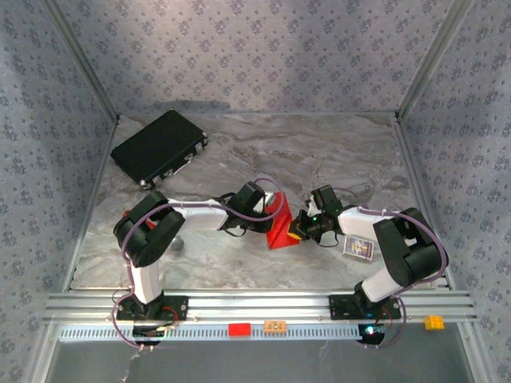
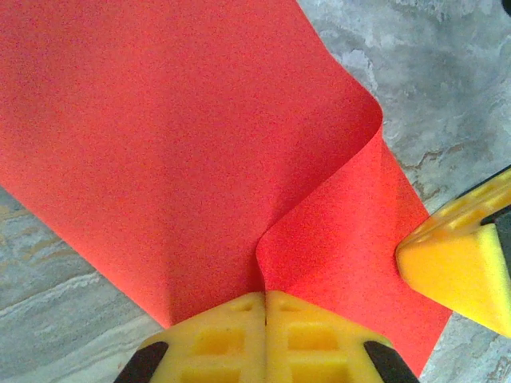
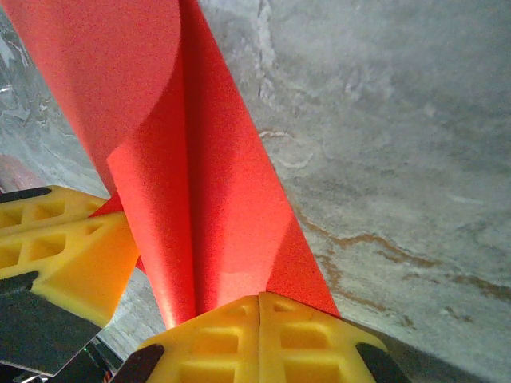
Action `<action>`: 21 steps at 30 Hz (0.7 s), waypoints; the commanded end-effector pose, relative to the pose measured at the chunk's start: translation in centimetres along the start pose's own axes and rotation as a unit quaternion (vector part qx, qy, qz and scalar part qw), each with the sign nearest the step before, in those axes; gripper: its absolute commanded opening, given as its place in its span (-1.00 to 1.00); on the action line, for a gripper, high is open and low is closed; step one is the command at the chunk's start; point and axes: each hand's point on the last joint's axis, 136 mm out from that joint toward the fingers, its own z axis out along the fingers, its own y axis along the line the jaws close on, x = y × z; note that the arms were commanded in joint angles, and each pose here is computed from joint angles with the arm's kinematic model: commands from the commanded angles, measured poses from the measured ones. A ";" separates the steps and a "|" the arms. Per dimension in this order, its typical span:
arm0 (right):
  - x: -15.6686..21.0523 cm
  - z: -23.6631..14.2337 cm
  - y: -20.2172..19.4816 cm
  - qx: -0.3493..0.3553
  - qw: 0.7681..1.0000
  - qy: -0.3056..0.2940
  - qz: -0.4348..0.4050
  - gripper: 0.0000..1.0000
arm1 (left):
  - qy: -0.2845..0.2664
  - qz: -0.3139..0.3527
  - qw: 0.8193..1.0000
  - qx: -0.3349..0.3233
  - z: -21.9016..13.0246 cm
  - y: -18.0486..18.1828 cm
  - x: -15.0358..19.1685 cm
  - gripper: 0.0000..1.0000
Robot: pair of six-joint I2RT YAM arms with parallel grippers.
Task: Fold a paper plane with a square sheet of paper (pick it up from the middle)
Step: Fold the triangle a second time at the center of the table.
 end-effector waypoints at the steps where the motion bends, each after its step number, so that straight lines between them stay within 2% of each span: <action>1: 0.6 0.1 -2.2 0.042 0.999 0.009 0.019 -0.96 | -0.014 0.011 1.000 -0.003 -0.7 -0.2 -1.4 -0.97; 21: 0.6 0.2 -2.1 0.039 0.999 0.011 0.017 -0.95 | -0.002 0.009 1.000 0.000 0.2 0.1 -0.9 -0.96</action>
